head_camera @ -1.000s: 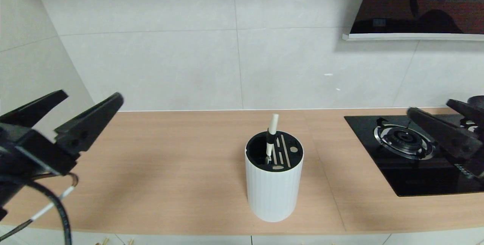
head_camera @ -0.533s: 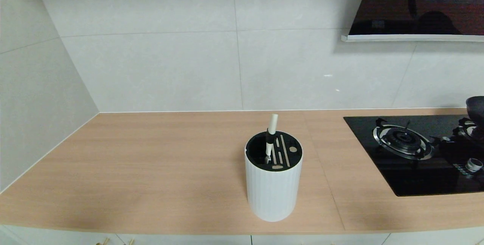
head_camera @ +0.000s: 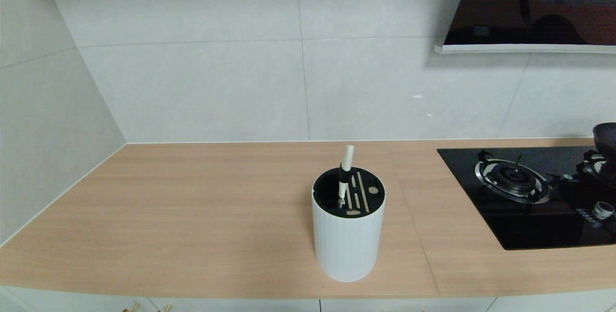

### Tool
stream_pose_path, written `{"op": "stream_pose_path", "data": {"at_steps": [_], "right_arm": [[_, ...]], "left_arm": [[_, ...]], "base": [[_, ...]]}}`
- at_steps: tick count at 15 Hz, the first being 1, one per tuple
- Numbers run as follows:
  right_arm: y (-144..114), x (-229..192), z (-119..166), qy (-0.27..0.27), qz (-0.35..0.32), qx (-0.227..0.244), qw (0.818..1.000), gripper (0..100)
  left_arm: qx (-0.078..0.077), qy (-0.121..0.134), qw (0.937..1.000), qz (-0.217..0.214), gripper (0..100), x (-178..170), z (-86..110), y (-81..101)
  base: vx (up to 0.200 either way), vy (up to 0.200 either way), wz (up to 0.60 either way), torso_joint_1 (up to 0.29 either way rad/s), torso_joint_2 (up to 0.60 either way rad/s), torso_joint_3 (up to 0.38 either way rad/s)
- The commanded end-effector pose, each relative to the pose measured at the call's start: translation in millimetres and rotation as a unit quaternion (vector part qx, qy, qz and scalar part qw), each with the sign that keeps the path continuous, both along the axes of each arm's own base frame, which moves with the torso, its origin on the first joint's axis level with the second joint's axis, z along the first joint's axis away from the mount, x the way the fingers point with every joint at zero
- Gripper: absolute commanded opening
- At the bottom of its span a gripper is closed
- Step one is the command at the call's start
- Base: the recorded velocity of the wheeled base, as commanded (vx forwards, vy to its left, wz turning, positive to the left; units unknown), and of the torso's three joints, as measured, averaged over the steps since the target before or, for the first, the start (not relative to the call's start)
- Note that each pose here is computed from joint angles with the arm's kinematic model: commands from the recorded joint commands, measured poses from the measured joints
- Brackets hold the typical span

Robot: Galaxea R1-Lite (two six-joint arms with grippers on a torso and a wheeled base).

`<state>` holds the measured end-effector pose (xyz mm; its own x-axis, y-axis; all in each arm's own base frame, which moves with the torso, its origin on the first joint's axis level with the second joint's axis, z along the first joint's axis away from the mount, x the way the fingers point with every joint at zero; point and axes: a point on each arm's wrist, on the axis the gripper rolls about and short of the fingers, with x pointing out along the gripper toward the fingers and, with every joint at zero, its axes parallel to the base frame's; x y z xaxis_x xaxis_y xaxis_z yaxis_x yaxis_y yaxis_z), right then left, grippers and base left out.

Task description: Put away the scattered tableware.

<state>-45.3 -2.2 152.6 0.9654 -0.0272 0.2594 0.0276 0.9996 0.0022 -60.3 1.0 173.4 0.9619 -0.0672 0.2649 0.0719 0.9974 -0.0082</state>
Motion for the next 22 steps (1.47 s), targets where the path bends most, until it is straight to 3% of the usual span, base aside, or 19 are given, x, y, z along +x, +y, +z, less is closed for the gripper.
{"op": "stream_pose_path", "data": {"at_steps": [1, 4, 9, 11, 14, 16, 17, 18, 20, 21, 22], "right_arm": [[1, 2, -20, 0.004, -0.015, -0.01, 1.0, 100], [1, 21, -63, 0.061, -0.016, -0.027, 0.998, 100], [2, 22, -72, 0.108, -0.005, -0.028, 0.994, 100], [3, 22, -77, 0.137, 0.021, -0.029, 0.99, 100], [3, 22, -77, 0.134, 0.025, -0.018, 0.991, 100], [3, 22, -77, 0.134, 0.026, -0.016, 0.991, 100], [3, 22, -77, 0.134, 0.027, -0.016, 0.99, 100], [3, 22, -77, 0.134, 0.027, -0.016, 0.99, 100], [3, 22, -77, 0.134, 0.027, -0.016, 0.99, 100], [3, 22, -77, 0.134, 0.027, -0.016, 0.99, 100], [3, 22, -77, 0.134, 0.027, -0.017, 0.99, 100]], "left_arm": [[0.004, -0.002, 1.0, 0.005, 100, -2, -16.0, -2.4], [0.007, 0.064, 0.9979, 0.003, 100, 17, -49.3, -2.5], [0.021, 0.137, 0.9903, -0.004, 100, 34, -92.0, -2.8], [0.023, 0.131, 0.9911, -0.007, 100, 35, -92.1, -3.0], [0.028, 0.13, 0.9911, -0.005, 100, 35, -92.1, -2.9], [0.029, 0.131, 0.9909, 0.012, 100, 35, -92.1, -2.2], [0.033, 0.133, 0.9893, 0.05, 100, 35, -92.9, -0.5], [0.032, 0.135, 0.9888, 0.057, 100, 36, -94.5, -0.2], [0.003, 0.134, 0.9893, 0.058, 100, 38, -97.7, 0.0], [0.022, 0.134, 0.9892, 0.055, 100, 38, -97.7, -0.1], [0.031, 0.134, 0.9891, 0.053, 100, 38, -97.7, -0.2]], "base": [[0.0, 0.0, 0.0, 0.0, 0.0, 0.0], [0.0, 0.0, 0.0, 0.0, 0.0, 0.0], [0.0, 0.0, 0.0, 0.0, 0.0, 0.0], [0.0, 0.0, 0.0, 0.0, 0.0, 0.0], [0.0, 0.0, 0.0, 0.0, 0.0, 0.0], [0.0, 0.0, 0.0, 0.0, 0.0, 0.0], [0.0, 0.0, 0.0, 0.0, 0.0, 0.0], [0.0, 0.0, 0.0, 0.0, 0.0, 0.0], [0.0, 0.0, 0.0, 0.0, 0.0, 0.0], [0.0, 0.0, 0.0, 0.0, 0.0, 0.0], [0.0, 0.0, 0.0, 0.0, 0.0, 0.0]]}}
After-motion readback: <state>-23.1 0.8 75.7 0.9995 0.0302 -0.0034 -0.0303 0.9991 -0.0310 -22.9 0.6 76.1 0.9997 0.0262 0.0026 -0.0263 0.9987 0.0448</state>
